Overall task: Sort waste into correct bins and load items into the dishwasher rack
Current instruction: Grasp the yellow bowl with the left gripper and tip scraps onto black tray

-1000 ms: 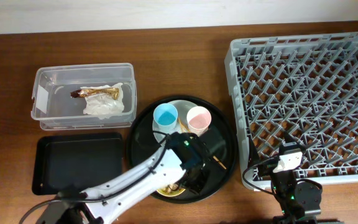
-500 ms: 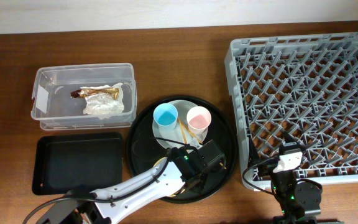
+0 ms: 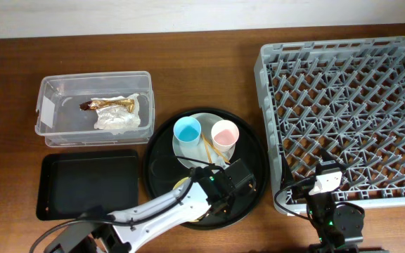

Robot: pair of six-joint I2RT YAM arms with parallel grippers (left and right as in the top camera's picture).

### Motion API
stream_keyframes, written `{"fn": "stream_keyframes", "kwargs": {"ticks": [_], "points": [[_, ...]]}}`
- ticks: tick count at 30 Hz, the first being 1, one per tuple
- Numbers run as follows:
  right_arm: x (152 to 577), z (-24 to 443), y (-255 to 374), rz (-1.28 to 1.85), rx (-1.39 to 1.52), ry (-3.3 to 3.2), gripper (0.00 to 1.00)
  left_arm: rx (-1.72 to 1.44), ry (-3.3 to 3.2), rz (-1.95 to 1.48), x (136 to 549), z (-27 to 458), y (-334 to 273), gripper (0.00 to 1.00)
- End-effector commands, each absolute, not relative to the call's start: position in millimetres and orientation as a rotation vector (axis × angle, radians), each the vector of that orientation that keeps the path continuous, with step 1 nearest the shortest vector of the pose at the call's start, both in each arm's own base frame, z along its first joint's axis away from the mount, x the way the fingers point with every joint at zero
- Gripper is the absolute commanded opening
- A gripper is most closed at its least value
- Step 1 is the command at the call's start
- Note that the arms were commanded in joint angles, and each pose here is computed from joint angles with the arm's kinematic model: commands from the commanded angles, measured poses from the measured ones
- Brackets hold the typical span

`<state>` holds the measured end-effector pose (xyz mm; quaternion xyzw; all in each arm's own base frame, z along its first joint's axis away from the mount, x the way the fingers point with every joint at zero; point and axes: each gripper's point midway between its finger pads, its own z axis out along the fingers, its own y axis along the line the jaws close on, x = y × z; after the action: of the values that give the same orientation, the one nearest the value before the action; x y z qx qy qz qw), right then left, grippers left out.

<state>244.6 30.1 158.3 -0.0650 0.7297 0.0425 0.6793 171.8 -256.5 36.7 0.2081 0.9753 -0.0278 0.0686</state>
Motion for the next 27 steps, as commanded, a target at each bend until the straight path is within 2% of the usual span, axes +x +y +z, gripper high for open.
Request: {"fn": "stream_keyframes", "kwargs": {"ticks": [1,5,9,12,15,19,21,27], "points": [[244.2,156.1,32.0,0.105,-0.148,1.643,0.99,0.631,2.948,-0.057,170.1,30.5,-253.5,0.0],[244.2,156.1,32.0,0.105,-0.148,1.643,0.99,0.642,2.903,0.046,183.4,56.9,-250.1,0.0],[244.2,156.1,32.0,0.105,-0.148,1.643,0.99,0.677,2.847,0.131,202.4,122.6,-237.5,0.0],[244.2,156.1,32.0,0.105,-0.148,1.643,0.99,0.519,2.856,0.061,226.4,161.0,-205.5,0.0],[244.2,156.1,32.0,0.105,-0.148,1.643,0.99,0.171,2.86,-0.169,265.7,195.5,-129.2,0.0],[244.2,156.1,32.0,0.105,-0.148,1.643,0.99,-0.19,2.835,-0.442,287.1,200.2,-55.0,0.0],[244.2,156.1,32.0,0.105,-0.148,1.643,0.99,-0.255,2.777,-0.639,293.5,188.7,-40.0,0.0],[244.2,156.1,32.0,0.105,-0.148,1.643,0.99,-0.515,2.245,-1.232,281.5,158.8,28.2,0.0]]}}
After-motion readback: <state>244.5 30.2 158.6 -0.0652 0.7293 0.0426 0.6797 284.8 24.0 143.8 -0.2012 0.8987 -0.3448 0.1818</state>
